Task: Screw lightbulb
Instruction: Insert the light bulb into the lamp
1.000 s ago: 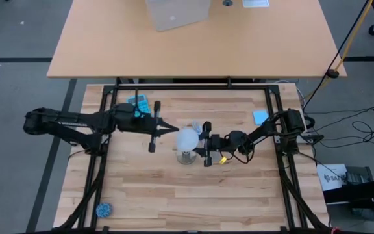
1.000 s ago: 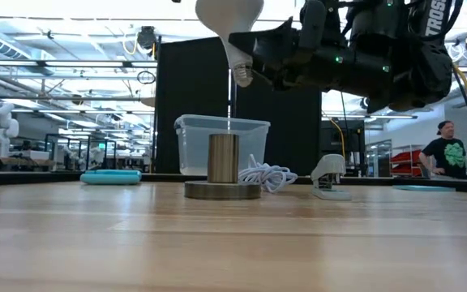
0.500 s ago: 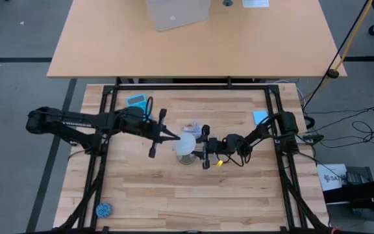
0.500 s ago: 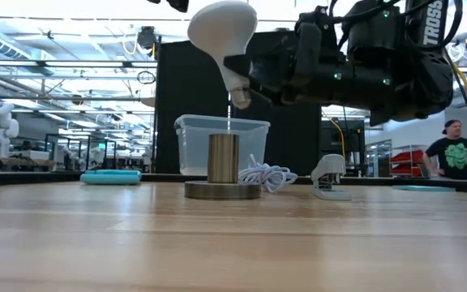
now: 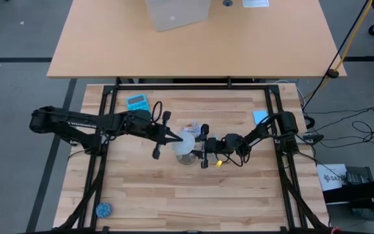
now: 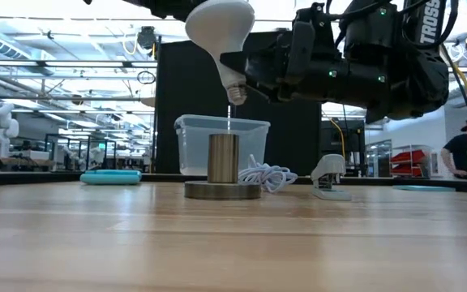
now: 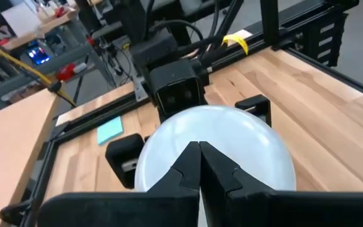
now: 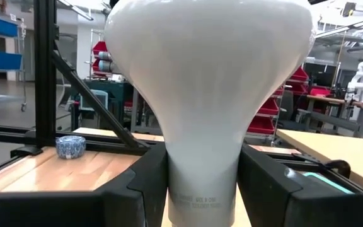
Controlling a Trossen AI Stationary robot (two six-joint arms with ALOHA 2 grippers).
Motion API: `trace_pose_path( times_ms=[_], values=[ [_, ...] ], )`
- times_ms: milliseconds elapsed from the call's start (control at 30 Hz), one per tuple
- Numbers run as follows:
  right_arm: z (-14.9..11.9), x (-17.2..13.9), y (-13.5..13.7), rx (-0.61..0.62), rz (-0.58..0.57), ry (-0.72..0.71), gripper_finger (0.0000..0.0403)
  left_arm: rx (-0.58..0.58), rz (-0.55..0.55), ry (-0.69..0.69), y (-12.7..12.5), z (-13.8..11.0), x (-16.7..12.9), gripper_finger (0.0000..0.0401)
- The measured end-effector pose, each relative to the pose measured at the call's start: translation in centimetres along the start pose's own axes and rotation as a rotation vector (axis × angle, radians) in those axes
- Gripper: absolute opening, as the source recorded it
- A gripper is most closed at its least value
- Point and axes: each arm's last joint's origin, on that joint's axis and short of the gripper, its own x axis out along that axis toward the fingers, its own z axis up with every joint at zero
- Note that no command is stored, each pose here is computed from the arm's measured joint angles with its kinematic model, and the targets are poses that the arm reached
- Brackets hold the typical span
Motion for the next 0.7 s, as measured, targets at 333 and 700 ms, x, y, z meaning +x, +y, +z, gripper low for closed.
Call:
trace_pose_path(
  times_ms=[333, 700],
  values=[
    [-0.6, 0.0, 0.0, -0.031, -0.026, 0.063, 0.0157, -0.041, -0.005, 0.066, -0.2, -0.7, 0.3, 0.0000],
    [-1.1, 0.9, 0.2, -0.048, -0.017, 0.142, 0.0157, -0.080, -0.028, 0.119, -0.4, -1.5, 1.0, 0.0000]
  ],
)
